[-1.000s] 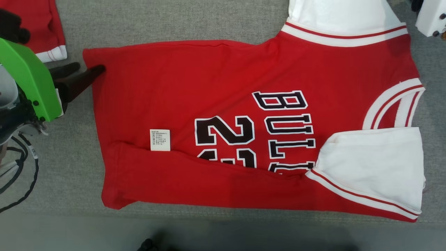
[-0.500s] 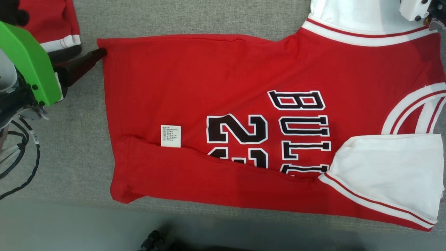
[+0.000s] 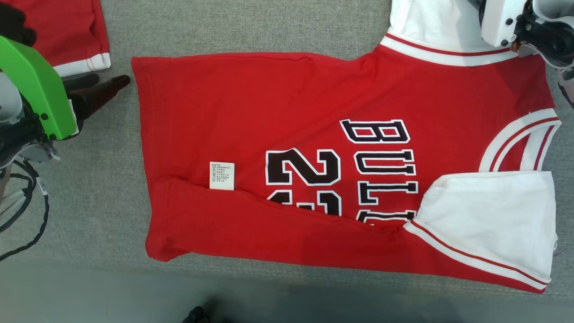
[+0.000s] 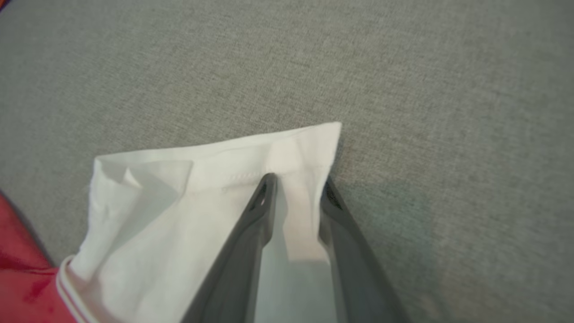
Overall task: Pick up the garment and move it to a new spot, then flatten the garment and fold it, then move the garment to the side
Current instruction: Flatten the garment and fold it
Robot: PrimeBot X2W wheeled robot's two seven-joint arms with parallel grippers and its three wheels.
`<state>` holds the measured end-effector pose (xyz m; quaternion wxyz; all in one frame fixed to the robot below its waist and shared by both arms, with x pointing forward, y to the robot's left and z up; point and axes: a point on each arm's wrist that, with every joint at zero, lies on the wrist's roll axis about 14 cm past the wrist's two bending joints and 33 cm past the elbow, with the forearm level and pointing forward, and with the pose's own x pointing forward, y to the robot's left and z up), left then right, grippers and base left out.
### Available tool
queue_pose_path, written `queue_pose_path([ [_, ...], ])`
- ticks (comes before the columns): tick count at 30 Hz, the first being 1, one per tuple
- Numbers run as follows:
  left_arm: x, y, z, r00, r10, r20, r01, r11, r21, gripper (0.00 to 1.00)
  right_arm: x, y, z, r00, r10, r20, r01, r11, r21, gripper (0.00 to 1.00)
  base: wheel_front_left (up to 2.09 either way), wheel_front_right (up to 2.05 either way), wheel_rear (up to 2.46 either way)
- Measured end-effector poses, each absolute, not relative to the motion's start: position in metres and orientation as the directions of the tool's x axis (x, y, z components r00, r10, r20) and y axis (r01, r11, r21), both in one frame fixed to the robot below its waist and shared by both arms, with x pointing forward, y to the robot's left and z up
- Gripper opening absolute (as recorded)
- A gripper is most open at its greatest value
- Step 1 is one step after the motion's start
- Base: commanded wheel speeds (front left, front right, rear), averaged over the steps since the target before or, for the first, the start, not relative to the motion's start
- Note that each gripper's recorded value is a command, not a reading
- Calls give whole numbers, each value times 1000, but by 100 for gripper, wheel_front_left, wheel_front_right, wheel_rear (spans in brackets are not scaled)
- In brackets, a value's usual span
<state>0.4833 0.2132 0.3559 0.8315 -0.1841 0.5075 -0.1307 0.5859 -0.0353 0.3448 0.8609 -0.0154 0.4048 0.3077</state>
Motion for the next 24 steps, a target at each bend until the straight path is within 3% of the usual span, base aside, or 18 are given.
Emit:
queue_pose_path([
  [24, 499, 191, 363, 439, -491, -752, 72, 854, -516, 100, 585, -35, 343, 471, 536, -701, -533, 806, 258, 0, 0, 0, 0],
])
